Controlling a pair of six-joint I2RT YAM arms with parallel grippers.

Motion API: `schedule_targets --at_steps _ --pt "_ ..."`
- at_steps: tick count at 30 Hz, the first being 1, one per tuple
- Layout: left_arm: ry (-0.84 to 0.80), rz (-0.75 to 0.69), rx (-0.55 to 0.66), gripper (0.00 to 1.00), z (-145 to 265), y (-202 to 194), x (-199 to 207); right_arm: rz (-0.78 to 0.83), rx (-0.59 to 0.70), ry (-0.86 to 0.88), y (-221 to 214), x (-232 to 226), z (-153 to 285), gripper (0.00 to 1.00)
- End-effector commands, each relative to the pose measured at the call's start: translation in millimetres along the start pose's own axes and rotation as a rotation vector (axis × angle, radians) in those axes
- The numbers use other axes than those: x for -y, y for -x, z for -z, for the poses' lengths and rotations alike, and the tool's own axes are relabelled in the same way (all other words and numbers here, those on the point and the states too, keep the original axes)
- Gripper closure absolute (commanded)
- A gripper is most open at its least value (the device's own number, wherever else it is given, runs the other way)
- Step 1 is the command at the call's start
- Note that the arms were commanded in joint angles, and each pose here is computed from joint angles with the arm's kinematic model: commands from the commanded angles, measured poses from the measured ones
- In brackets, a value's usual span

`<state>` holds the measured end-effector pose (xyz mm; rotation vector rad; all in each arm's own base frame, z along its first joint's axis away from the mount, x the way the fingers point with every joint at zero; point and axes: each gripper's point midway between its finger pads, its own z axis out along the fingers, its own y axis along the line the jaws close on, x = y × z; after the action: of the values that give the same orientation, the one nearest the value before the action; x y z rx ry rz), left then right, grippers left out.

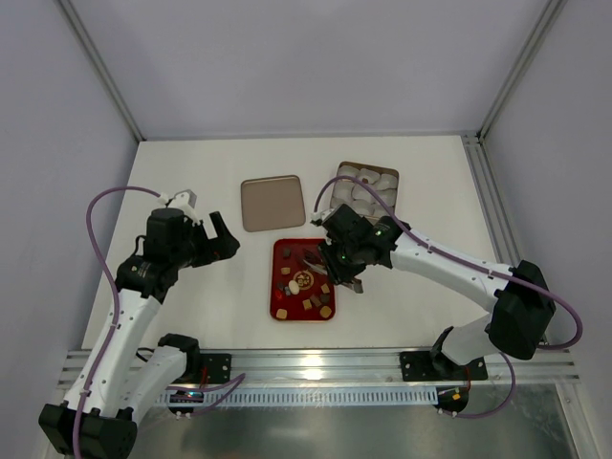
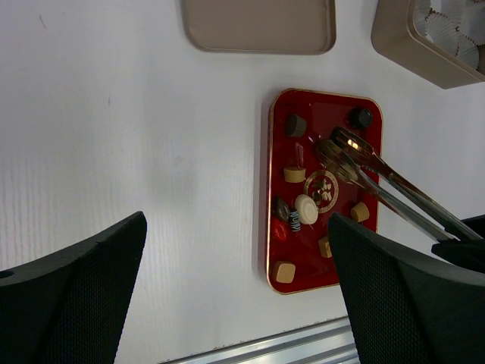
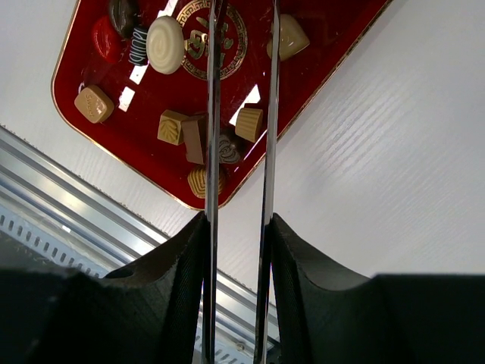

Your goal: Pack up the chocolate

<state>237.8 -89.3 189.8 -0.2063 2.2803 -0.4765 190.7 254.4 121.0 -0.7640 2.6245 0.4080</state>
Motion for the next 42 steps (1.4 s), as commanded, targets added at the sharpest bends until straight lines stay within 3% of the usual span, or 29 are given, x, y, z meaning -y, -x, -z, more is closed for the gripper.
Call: schedule_targets --at_steps 1,17,26,42 --pt "-0.005 -0.005 0.014 0.0 -1 3 1 0.0 0.043 -0.003 14 -4 8 0.61" --pt "-0.004 -0.004 0.016 0.0 0 4 2 0.014 0.027 -0.073 16 -2 3 0.61" --pt "-0.007 -0.007 0.022 0.0 1 5 2 0.012 0.03 -0.077 16 -2 6 0.68" --pt "-0.006 -0.004 0.021 0.0 1 4 2 -0.031 0.119 -0.013 31 -9 25 0.69"
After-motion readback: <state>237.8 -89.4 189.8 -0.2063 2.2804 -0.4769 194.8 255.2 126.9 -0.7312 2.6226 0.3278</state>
